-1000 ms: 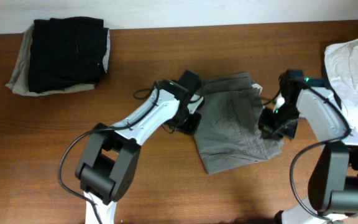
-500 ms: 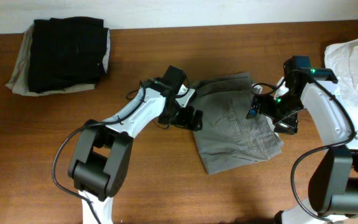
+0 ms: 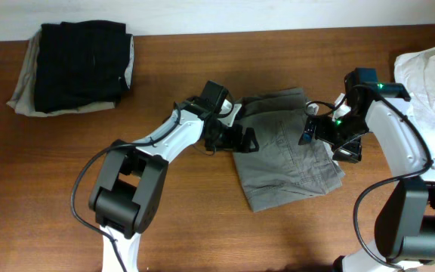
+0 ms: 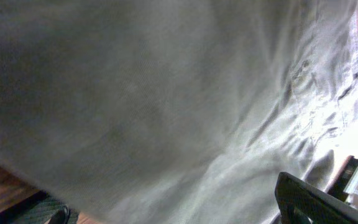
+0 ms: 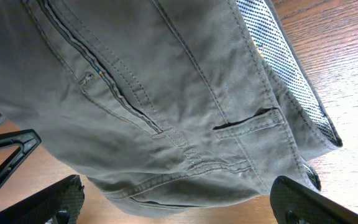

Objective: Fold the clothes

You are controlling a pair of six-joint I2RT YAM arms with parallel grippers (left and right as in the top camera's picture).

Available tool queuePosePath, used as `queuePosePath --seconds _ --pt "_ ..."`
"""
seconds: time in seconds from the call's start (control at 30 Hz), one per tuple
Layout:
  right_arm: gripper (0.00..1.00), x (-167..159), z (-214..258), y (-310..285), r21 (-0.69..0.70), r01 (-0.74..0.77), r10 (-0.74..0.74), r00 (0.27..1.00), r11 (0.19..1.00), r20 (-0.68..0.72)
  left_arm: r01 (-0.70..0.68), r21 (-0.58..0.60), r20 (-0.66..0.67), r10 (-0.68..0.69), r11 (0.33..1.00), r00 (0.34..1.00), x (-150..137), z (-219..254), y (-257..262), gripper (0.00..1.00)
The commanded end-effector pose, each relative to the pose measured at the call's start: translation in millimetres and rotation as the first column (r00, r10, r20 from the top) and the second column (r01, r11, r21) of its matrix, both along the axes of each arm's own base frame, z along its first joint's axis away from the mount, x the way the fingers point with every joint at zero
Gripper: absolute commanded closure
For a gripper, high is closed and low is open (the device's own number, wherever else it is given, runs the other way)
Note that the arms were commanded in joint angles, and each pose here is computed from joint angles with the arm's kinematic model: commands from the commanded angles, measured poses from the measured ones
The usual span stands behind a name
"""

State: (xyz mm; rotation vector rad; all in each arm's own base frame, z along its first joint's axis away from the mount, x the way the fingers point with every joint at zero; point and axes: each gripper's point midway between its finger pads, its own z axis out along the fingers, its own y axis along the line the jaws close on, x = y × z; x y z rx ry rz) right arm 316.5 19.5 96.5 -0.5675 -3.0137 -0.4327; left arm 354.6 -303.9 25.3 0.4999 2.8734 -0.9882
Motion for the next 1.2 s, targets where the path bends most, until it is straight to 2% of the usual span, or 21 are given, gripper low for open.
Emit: queuePosePath --seconds 0.0,0.03,0.07,0.13,0.2,0.23,0.33,0.53,0.6,0.7,0.83,0.97,1.03,1.17 --pt "0.01 6 11 3 0.009 -0.018 0.018 0.999 1.000 0.049 -0.006 0.035 -0.126 0.010 0.999 0.992 -19 -44 -1 0.01" --pt "0.01 6 11 3 0.009 -0.018 0.018 0.999 1.000 0.049 -0.008 0.031 -0.123 0.012 0.999 0.992 -19 -47 -4 0.01" --pt "0.01 6 11 3 0.009 -0.018 0.018 0.999 1.000 0.048 -0.008 0.035 -0.092 0.012 0.999 0.996 -13 -53 -7 0.26" --pt "0.01 5 11 3 0.009 -0.018 0.018 0.999 1.000 0.044 -0.025 0.074 -0.043 0.028 0.997 0.999 -3 -62 -3 0.43" --pt "0.01 4 11 3 0.009 -0.018 0.018 0.999 1.000 0.039 -0.050 0.118 0.010 0.049 0.992 0.999 8 -68 3 0.71" --pt "0.01 3 11 4 0.010 -0.018 0.018 0.999 1.000 0.035 -0.062 0.131 0.029 0.059 0.989 0.998 13 -69 7 0.82" --pt "0.01 0 11 4 0.011 -0.018 0.018 1.000 1.000 0.022 -0.089 0.123 0.051 0.084 0.988 0.995 25 -67 14 0.97" --pt "0.01 -3 11 4 0.012 -0.018 0.018 1.000 1.000 0.008 -0.095 0.133 0.160 0.073 0.987 0.984 70 -51 53 0.99" --pt "0.01 -4 11 4 0.013 -0.018 0.018 1.000 1.000 0.007 -0.125 0.197 0.212 0.082 0.972 0.974 91 -43 76 0.99" --pt "0.01 -5 11 4 0.013 -0.018 0.018 1.000 1.000 0.001 -0.154 0.325 0.339 0.037 0.933 0.940 131 -19 117 0.99" --pt "0.01 -6 11 4 0.014 -0.018 0.018 1.000 1.000 -0.004 -0.189 0.433 0.463 -0.037 0.881 0.886 172 18 161 0.99" --pt "0.01 -12 11 5 0.016 -0.017 0.018 0.999 1.000 -0.027 -0.192 0.509 0.538 -0.136 0.839 0.832 198 44 192 0.99" --pt "0.01 -17 11 5 0.014 -0.018 0.018 0.999 1.000 -0.047 -0.213 0.569 0.558 -0.183 0.794 0.809 208 56 212 0.99" --pt "0.01 -20 11 2 0.001 -0.018 0.018 0.998 1.000 -0.061 -0.287 0.630 0.584 -0.197 0.722 0.787 222 84 248 0.99"
